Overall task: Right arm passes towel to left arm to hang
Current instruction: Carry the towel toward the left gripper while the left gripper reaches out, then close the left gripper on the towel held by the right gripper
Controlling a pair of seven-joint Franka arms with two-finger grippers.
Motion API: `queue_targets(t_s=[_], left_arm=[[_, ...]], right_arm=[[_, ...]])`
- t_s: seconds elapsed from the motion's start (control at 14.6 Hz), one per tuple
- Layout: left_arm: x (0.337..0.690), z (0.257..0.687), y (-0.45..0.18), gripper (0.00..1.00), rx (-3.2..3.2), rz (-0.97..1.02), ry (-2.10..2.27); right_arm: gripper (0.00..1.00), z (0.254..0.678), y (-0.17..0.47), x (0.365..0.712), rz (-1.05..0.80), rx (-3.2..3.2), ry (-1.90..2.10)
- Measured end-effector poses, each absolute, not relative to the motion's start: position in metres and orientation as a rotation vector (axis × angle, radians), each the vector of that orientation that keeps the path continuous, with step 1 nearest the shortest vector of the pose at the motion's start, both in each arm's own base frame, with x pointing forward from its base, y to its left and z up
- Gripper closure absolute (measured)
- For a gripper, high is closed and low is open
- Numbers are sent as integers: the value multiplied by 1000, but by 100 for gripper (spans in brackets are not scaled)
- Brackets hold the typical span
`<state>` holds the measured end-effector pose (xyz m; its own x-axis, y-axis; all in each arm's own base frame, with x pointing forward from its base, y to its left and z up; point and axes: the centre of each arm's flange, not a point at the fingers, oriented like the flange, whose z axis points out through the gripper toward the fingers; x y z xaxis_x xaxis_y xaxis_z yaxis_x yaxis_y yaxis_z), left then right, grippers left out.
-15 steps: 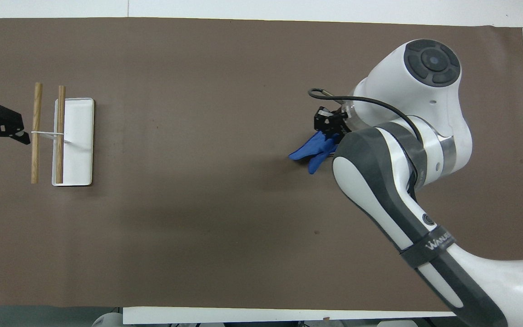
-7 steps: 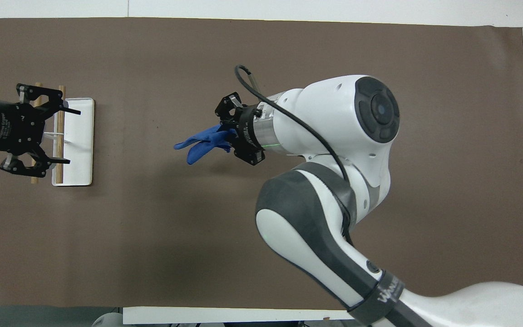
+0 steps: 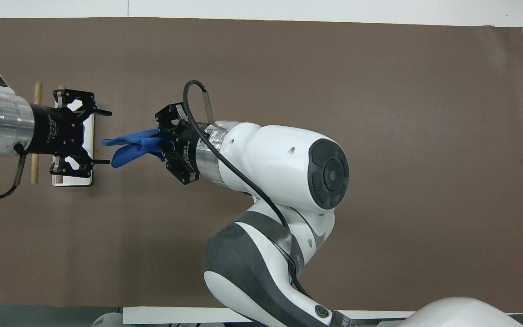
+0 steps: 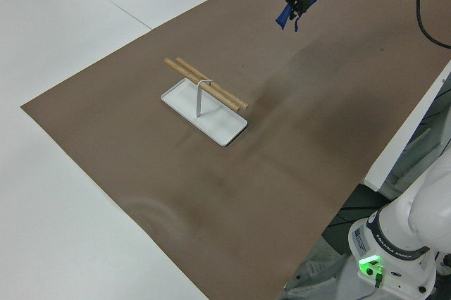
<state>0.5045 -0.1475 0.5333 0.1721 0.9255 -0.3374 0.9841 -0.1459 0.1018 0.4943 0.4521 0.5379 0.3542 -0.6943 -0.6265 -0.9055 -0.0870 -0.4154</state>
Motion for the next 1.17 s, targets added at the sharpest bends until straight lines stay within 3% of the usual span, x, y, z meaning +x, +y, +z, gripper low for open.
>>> queue_targets(t_s=[0.34, 0.48, 0.69, 0.75, 0.82, 0.89, 1.1, 1.17], left_arm=[[499, 523, -157, 2, 2163, -304, 1837], [496, 517, -163, 7, 2167, -308, 1834], [495, 512, -165, 43, 2147, -326, 1837], [496, 512, -164, 51, 2140, -331, 1838], [496, 512, -164, 52, 2136, -332, 1840], [496, 512, -163, 58, 2132, -333, 1842], [496, 512, -162, 93, 2129, -332, 1844], [497, 512, -162, 96, 2128, -332, 1845]], right_arm=[[88, 538, 453, 495, 354, -1836, 1406], [88, 538, 453, 495, 354, -1835, 1406], [88, 538, 453, 496, 355, -1835, 1406], [88, 538, 453, 496, 355, -1835, 1406], [88, 538, 453, 496, 355, -1835, 1406], [88, 538, 453, 496, 355, -1835, 1406], [88, 538, 453, 496, 355, -1835, 1406], [88, 538, 453, 496, 355, -1835, 1406]])
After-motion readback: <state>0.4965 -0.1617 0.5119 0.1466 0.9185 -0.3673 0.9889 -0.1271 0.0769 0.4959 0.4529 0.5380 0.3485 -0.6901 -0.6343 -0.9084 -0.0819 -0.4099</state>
